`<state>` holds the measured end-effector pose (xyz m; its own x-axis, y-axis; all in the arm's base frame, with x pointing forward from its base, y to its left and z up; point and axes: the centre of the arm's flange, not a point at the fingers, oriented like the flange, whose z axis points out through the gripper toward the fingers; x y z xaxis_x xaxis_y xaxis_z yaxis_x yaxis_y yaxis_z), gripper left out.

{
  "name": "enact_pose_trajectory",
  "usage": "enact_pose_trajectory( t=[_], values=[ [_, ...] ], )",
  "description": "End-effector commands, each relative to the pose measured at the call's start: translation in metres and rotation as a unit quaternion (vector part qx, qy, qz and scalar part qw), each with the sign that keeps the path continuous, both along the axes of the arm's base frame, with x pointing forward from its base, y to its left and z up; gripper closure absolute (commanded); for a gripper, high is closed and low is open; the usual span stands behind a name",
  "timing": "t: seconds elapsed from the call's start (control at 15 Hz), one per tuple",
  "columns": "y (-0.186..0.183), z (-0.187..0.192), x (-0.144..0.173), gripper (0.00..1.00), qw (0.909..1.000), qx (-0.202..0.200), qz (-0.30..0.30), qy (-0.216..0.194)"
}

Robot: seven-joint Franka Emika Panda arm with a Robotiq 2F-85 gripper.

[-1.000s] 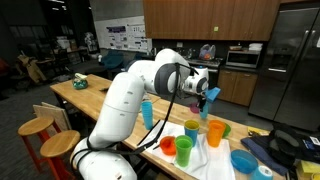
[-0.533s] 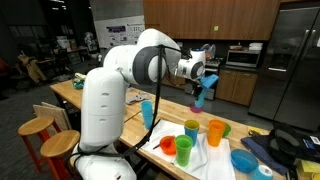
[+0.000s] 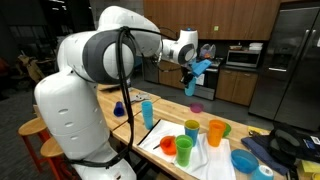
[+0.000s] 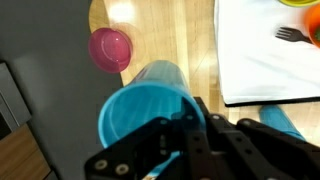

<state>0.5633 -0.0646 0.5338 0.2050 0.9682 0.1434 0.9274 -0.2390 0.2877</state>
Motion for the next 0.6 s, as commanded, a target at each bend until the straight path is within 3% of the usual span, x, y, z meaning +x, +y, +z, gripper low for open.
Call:
enact_pose_trajectory(
  t=[0.0, 0.33, 0.53],
  values=[
    [0.001, 0.001, -0.004, 0.96, 1.0, 0.0, 0.0, 0.0],
    [-0.001, -0.008, -0.004, 0.99, 1.0, 0.0, 0.002, 0.008],
    [0.026, 0.009, -0.002, 0.99, 0.9985, 0.002, 0.054, 0.004]
  ],
)
